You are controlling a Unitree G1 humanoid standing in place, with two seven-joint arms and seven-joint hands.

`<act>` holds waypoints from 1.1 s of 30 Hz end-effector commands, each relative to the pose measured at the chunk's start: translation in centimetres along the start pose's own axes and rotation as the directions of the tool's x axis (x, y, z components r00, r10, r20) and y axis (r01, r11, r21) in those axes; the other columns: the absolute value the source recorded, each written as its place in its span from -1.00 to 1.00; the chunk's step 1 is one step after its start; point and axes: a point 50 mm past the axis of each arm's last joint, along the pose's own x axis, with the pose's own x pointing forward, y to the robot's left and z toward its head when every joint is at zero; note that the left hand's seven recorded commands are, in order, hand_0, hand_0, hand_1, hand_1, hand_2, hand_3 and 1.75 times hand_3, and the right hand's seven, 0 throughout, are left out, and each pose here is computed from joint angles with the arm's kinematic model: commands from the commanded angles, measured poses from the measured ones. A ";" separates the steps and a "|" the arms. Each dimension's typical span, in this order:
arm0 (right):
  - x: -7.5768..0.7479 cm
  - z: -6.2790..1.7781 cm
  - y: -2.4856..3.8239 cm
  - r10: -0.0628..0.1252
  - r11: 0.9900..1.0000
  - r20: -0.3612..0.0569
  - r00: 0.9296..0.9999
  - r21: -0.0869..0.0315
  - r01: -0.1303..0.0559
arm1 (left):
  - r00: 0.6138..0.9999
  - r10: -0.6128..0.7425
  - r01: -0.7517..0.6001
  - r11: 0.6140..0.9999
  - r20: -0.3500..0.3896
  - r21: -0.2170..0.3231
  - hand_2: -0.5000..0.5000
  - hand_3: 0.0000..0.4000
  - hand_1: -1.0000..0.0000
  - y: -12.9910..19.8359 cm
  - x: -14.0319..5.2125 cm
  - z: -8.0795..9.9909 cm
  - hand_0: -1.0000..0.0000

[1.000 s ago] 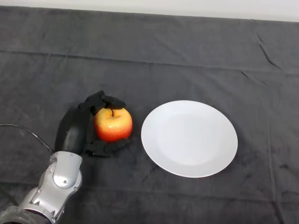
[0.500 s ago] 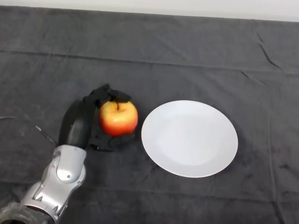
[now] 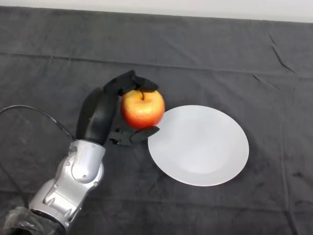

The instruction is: Move the apple to the plate

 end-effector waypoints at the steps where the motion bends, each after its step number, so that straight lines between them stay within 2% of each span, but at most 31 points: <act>1: -5.69 -5.73 -1.40 -0.045 0.999 -0.329 0.943 -0.042 0.033 | 0.998 -0.009 0.007 1.000 0.062 0.023 0.00 1.00 -1.00 -0.1 0.5 1.3 -1.00; 12: -5.68 -5.73 -1.40 -0.045 0.999 -0.329 0.943 -0.042 0.033 | 0.993 -0.057 0.055 0.998 0.103 0.017 0.00 1.00 -1.00 -1.6 0.8 2.2 -1.00; 33: -5.69 -5.72 -1.40 -0.045 0.999 -0.329 0.943 -0.042 0.033 | 0.975 -0.196 0.195 0.981 0.107 0.018 0.00 1.00 -1.00 -6.3 0.9 2.6 -1.00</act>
